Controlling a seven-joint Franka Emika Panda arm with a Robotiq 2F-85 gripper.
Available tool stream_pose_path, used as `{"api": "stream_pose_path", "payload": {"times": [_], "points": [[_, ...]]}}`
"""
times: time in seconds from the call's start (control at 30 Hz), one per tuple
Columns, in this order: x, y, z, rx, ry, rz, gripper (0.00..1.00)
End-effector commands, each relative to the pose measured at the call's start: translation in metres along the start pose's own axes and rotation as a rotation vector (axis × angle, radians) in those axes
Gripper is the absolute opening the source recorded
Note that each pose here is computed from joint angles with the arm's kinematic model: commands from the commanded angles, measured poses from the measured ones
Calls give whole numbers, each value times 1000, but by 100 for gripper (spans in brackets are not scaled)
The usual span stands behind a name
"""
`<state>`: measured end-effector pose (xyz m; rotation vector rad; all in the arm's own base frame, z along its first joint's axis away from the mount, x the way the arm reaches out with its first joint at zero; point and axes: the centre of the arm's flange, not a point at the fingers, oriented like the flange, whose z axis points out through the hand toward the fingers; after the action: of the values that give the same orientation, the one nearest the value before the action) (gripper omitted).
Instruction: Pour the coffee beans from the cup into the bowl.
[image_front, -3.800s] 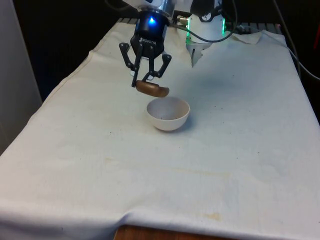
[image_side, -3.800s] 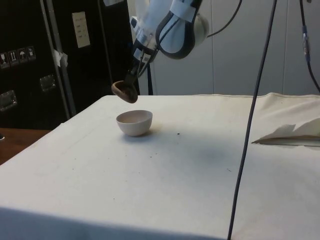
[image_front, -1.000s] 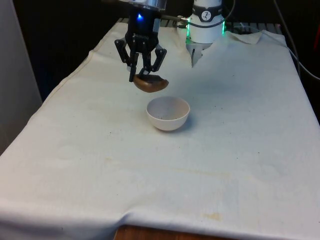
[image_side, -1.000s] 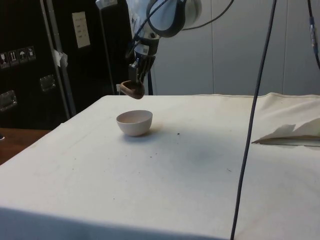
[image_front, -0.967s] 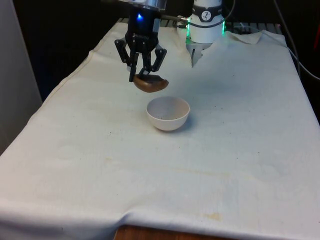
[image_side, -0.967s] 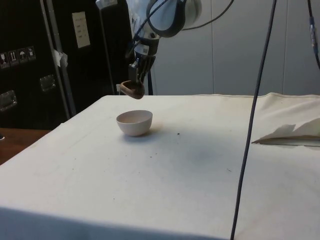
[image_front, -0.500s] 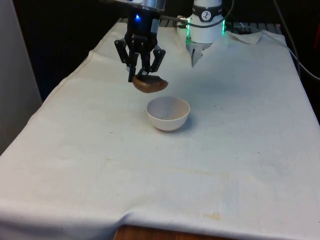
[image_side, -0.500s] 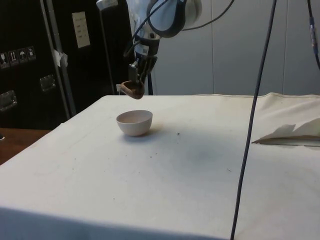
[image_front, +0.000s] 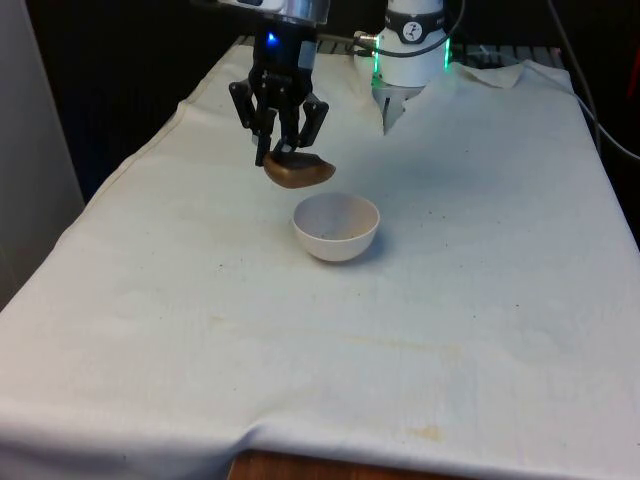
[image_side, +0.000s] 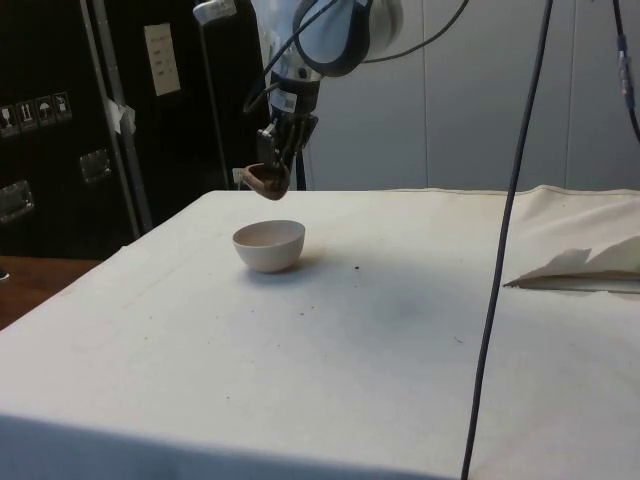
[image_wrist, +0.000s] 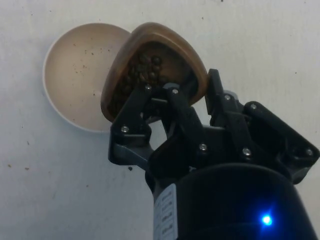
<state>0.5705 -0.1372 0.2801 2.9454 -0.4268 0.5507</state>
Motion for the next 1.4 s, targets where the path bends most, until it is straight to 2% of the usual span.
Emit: {"api": "stream_pose_path", "payload": {"times": [0.0,0.17,0.2,0.23,0.5,0.53,0.57,0.83,0.87,0.9,1.13,1.17,1.2,1.37], "points": [[2,5,2,-19,-4,12,5],[2,5,4,-21,-7,39,5],[1,0,2,-2,-4,33,5],[2,5,4,-22,-8,43,5],[4,7,5,-28,-13,84,5],[1,2,3,-6,-9,76,5],[4,7,5,-29,-13,88,5],[8,10,8,-40,-15,121,5],[5,4,6,-15,-14,114,5],[8,10,8,-41,-16,125,5],[13,13,11,-56,-18,143,5],[11,8,8,-29,-19,139,5],[13,13,11,-58,-18,145,5],[15,14,11,-72,-16,148,5]]}}
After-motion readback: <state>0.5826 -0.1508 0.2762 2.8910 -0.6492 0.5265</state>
